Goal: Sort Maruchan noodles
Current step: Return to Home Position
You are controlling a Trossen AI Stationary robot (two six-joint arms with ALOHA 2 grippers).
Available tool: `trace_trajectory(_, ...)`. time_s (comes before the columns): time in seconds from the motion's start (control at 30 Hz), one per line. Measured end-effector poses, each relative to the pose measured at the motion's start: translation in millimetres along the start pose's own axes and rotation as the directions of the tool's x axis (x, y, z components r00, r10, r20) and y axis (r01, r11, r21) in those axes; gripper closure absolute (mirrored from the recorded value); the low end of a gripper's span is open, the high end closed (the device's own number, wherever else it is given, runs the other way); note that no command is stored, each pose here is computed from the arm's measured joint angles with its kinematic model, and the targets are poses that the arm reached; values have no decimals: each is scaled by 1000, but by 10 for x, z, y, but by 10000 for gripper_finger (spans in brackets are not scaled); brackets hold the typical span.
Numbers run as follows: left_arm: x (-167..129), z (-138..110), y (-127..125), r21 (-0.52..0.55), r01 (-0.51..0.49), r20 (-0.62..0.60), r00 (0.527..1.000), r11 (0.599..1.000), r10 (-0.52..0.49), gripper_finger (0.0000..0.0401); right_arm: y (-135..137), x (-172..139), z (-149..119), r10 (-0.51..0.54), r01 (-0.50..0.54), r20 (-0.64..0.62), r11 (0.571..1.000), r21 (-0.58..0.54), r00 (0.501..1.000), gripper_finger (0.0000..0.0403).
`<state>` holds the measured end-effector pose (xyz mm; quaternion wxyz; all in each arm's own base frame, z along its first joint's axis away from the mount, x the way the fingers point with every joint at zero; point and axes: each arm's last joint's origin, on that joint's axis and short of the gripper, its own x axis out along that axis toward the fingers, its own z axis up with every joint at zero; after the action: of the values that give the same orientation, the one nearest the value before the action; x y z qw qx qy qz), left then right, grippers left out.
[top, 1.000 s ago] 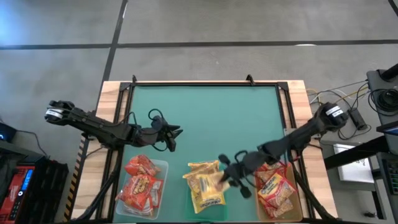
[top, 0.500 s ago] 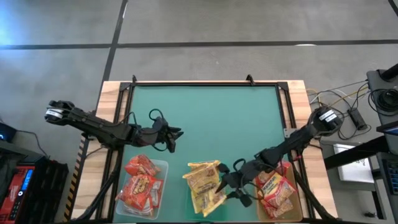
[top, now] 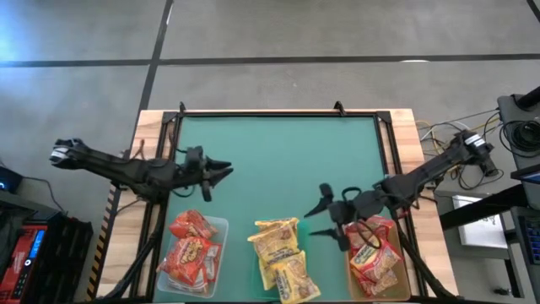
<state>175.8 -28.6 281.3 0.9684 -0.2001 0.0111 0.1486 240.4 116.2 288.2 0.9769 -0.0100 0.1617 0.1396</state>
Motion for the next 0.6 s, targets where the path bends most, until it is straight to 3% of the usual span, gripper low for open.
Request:
trace_trajectory(0.3, -193, 10, 109, 88, -44, -59, 997, 995, 49, 307, -145, -266, -196, -259, 255, -51, 964, -71, 965, 175)
trace_trajectory(0.6, -484, 126, 280, 83, -139, 4, 990, 987, 139, 307, -260, -433, -706, -339, 345, -92, 937, 58, 936, 174)
